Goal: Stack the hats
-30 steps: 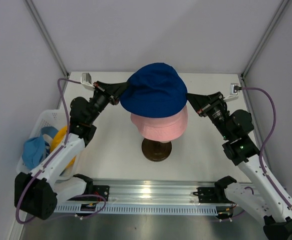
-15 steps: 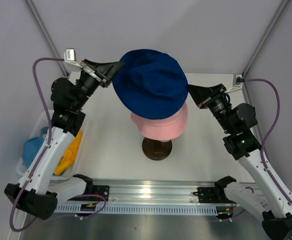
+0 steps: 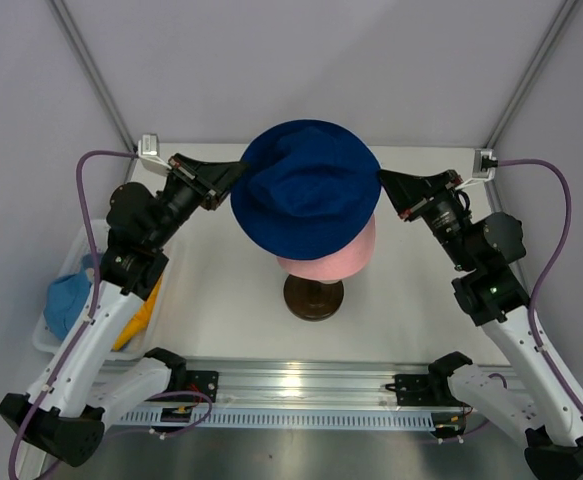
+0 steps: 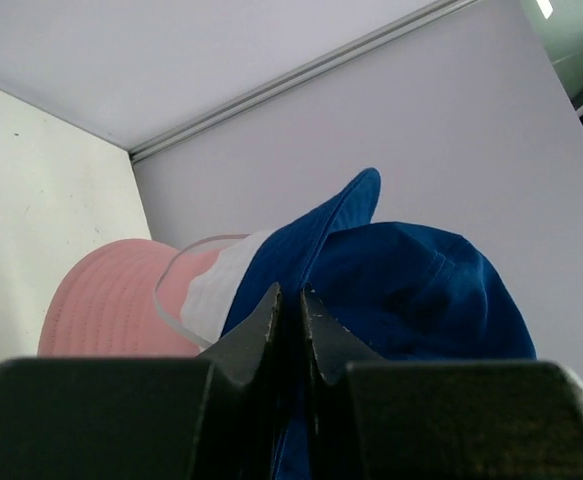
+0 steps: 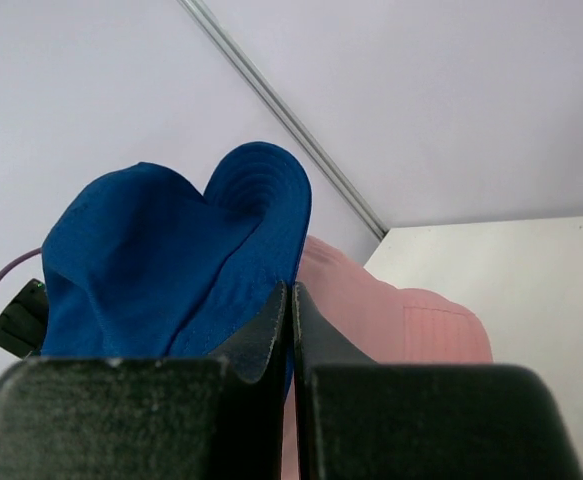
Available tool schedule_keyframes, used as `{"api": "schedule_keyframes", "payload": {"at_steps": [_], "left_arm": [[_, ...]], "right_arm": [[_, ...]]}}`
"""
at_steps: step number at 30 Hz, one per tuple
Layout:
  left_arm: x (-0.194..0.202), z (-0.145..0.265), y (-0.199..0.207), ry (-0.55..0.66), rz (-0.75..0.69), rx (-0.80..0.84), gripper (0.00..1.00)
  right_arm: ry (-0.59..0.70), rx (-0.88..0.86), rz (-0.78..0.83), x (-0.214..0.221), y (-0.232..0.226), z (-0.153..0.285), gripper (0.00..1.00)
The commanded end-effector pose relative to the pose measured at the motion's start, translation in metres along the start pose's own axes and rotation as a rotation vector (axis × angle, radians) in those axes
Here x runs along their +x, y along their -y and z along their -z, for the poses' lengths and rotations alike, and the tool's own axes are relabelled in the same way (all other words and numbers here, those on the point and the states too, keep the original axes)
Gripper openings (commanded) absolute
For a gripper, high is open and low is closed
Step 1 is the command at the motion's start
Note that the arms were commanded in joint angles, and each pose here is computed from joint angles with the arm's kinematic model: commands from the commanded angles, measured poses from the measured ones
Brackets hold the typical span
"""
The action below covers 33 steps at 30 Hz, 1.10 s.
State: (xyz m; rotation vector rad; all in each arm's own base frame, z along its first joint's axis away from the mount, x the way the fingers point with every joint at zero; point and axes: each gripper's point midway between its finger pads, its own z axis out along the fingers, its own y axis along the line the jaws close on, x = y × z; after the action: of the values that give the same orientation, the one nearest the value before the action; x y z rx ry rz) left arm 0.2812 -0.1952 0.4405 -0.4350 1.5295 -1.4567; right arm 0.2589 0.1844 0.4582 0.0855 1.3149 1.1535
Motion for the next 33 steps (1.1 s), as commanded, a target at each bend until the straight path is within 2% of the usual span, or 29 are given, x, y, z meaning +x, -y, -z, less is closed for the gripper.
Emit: {"api": "schedule_keyframes", "payload": {"at_steps": [1, 3, 6, 10, 17, 21, 27, 28, 31, 33], "left_arm": [[-0.001, 0.003, 0.012, 0.015, 0.015, 0.034, 0.14], [-0.001, 0.0, 0.018, 0.011, -0.006, 0.039, 0.14], [-0.002, -0.006, 0.01, 0.024, -0.027, 0.0, 0.16], [-0.001, -0.012, -0.015, 0.039, -0.008, -0.064, 0.2], [0.014, -0.008, -0.071, 0.01, 0.022, -0.246, 0.12], [0.015, -0.003, -0.082, 0.022, 0.011, -0.275, 0.09], [0.02, -0.005, -0.087, -0.022, -0.109, -0.292, 0.02], [0.02, -0.006, -0.087, -0.039, -0.173, -0.282, 0.02], [0.02, -0.013, -0.074, -0.081, -0.316, -0.233, 0.09], [0.007, -0.016, -0.053, -0.06, -0.4, -0.198, 0.13]], "right_arm": [[0.025, 0.013, 0.044, -0.011, -0.004, 0.009, 0.0], [0.044, 0.052, 0.029, -0.022, -0.007, 0.011, 0.0], [-0.006, 0.15, -0.005, -0.017, 0.005, 0.017, 0.0], [-0.029, 0.242, -0.031, -0.004, 0.028, 0.023, 0.0], [-0.107, 0.275, -0.067, 0.029, 0.053, 0.022, 0.0], [-0.111, 0.237, -0.068, 0.041, 0.057, 0.021, 0.0], [-0.165, 0.213, -0.03, 0.055, 0.061, 0.018, 0.0], [-0.176, 0.205, -0.012, 0.056, 0.062, 0.017, 0.0], [-0.189, 0.186, 0.029, 0.053, 0.057, 0.01, 0.0], [-0.198, 0.191, 0.072, 0.046, 0.055, 0.004, 0.0]]}}
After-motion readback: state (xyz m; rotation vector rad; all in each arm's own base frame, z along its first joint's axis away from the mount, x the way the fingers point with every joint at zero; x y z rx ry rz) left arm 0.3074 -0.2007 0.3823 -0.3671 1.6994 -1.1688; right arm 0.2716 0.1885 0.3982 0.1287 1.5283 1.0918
